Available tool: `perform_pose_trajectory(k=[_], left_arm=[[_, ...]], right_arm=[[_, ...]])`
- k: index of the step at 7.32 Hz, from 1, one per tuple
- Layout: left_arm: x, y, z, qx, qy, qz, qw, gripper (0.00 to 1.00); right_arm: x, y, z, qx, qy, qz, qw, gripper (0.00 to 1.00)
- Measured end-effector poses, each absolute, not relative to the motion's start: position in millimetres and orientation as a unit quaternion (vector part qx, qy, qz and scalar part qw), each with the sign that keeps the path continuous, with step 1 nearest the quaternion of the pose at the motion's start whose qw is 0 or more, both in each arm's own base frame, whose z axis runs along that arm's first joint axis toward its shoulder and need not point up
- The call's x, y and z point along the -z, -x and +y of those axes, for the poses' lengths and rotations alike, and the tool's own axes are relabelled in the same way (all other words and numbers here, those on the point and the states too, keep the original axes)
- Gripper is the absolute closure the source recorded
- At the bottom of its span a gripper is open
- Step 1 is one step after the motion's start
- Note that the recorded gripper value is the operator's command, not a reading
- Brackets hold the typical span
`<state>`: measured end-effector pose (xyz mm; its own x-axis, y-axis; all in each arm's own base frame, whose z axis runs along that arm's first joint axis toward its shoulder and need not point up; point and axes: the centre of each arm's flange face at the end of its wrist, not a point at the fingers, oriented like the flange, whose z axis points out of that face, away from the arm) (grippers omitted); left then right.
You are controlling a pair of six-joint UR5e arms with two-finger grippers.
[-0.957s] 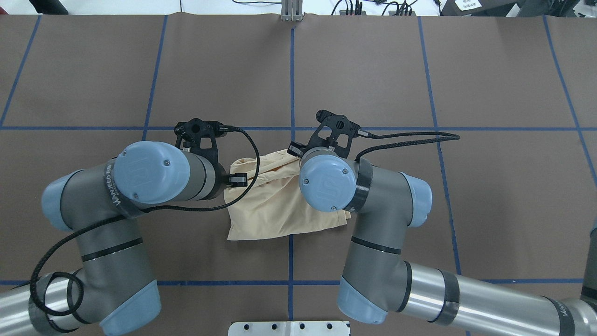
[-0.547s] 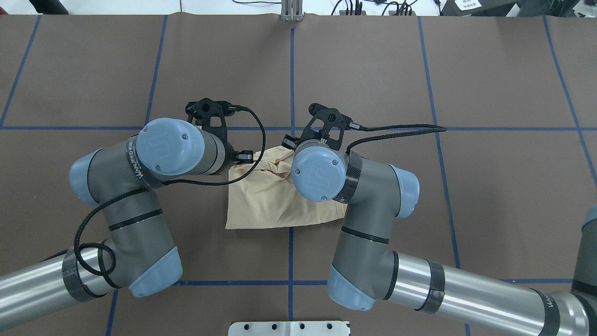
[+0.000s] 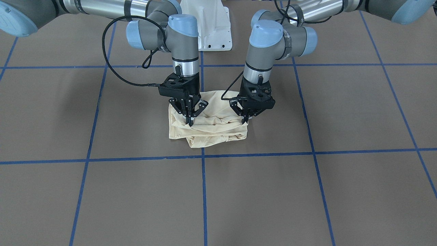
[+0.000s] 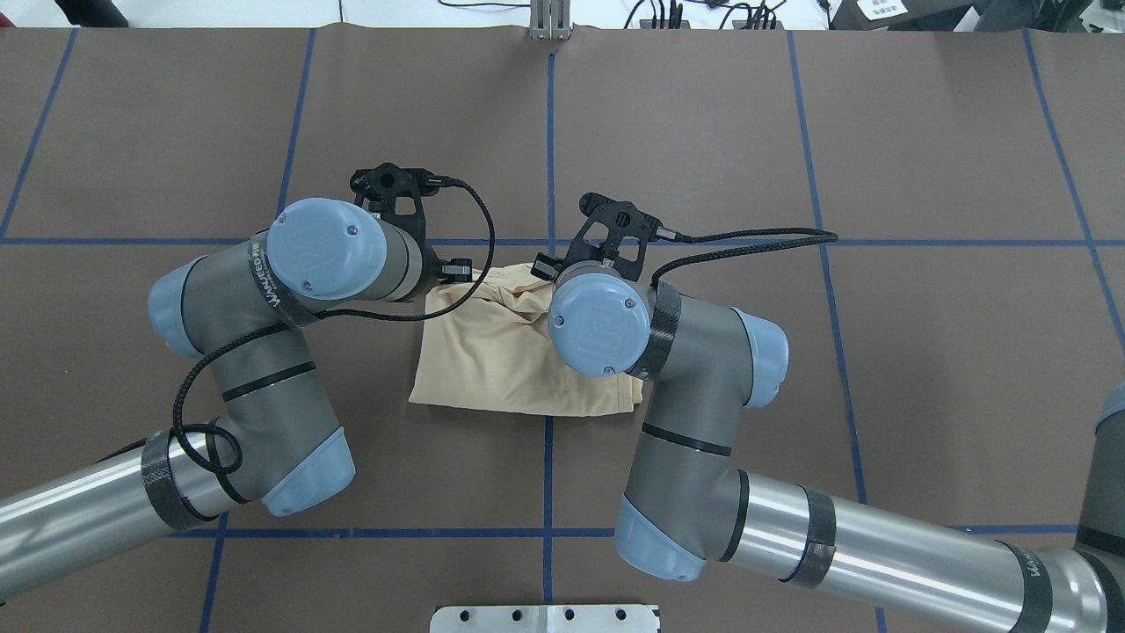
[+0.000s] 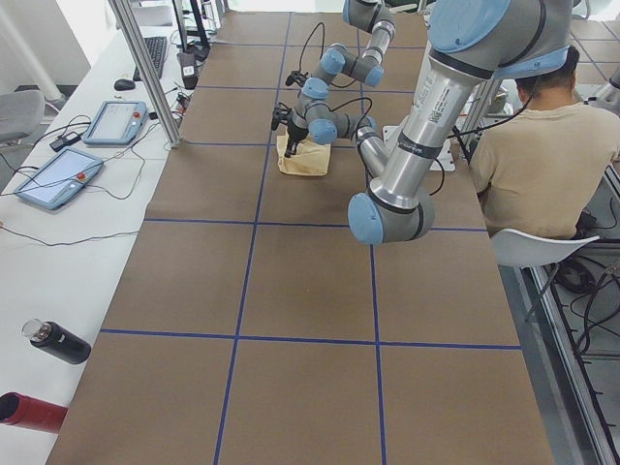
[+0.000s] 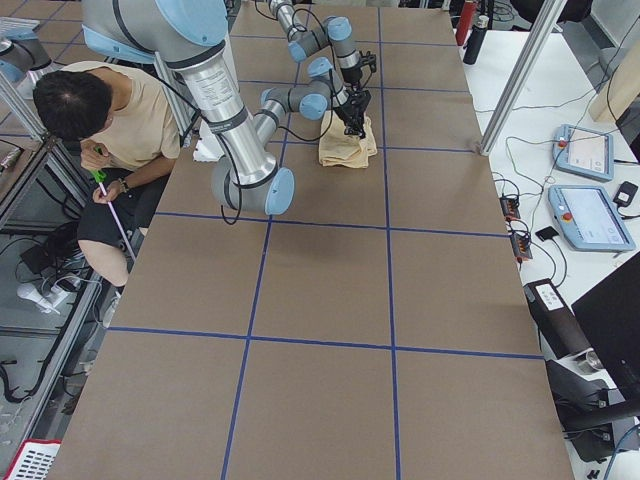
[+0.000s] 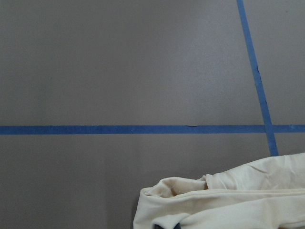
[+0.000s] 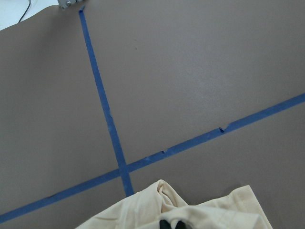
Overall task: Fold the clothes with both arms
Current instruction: 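Lay the folded edge down and open both grippers over the shirt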
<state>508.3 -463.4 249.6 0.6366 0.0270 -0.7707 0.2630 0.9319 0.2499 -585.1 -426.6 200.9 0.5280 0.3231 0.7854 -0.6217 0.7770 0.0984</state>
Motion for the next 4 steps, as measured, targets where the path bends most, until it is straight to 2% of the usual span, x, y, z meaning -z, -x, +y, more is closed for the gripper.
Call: perform_pose_trajectory(k=[1,4], left_arm=[[-250.8,-508.5,-466.0,0.067,-0.173,0.421,0.888,0.0],[-252.2,-497.9,-480.6,0.028,-0.198,0.427,0.882,0.0]], right_arm=[[-203.7,586.2,-426.8,-0.273,-0.188,-0.396,0.856,0.01],[-212.6,578.1,-446.3,-0.221,-0.175,-0.384,0.879,0.0]])
